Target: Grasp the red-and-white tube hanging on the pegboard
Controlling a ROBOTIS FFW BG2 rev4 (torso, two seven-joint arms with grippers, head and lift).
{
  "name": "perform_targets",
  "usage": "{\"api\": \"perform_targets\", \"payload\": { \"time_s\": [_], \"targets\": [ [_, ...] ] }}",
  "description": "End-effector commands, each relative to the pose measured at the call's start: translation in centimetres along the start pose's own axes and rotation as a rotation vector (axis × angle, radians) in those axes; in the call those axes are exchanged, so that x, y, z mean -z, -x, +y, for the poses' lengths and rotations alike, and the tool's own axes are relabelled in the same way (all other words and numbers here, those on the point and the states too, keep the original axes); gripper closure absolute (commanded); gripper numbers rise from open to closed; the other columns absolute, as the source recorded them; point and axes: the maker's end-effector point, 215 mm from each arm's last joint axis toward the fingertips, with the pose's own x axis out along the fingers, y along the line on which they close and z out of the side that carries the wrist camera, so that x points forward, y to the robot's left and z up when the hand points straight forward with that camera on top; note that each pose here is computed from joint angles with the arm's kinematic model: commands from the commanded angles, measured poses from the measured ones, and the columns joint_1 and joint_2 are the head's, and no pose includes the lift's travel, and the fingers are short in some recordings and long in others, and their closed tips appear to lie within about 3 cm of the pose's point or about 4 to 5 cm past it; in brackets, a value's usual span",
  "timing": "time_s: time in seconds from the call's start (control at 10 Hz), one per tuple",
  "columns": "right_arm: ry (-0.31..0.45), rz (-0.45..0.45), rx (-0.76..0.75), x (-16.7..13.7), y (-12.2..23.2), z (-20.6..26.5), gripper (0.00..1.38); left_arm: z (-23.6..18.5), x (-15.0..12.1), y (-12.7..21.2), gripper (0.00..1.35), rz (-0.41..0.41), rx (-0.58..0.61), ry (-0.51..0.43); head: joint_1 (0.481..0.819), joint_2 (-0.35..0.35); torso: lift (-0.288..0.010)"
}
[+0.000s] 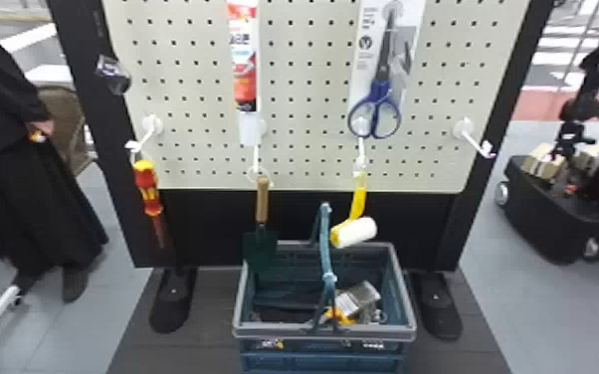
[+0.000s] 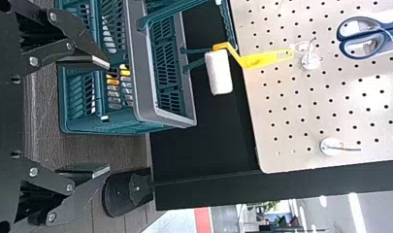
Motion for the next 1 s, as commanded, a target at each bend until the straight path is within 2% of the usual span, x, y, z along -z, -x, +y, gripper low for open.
{"api": "perform_targets", "payload": {
  "time_s": [0.0,0.5,0.6,0.7,0.9],
  "targets": [
    [-0.001,-0.001,0.000,0.0,0.0,0.0,0.51,0.0,0.1,0.0,0.35,0.001,-0.002,0.003,0.549,0.000,-0.100],
    [0.001,0.002,0.000,0.1,0.0,0.0,0.51,-0.3,-0.1,-0.3,0.35,-0.001,0.003,0.011,0.549,0.000,-0.100],
    [-0.001,-0.001,0.000,0.0,0.0,0.0,0.51,-1.1,-0.8,-1.1,0.35,-0.001,0.028,0.001,0.549,0.000,-0.100],
    [0.001,-0.001,0.000,0.0,0.0,0.0,0.51,-2.6,-1.9,-2.7,0.35,0.001,0.080,0.028,0.549,0.000,-0.100],
    [0.001,-0.001,0.000,0.0,0.0,0.0,0.51,-5.0,-8.0,-6.3,0.35,-0.066,0.153,0.012,0.549,0.000,-0.100]
  ]
}}
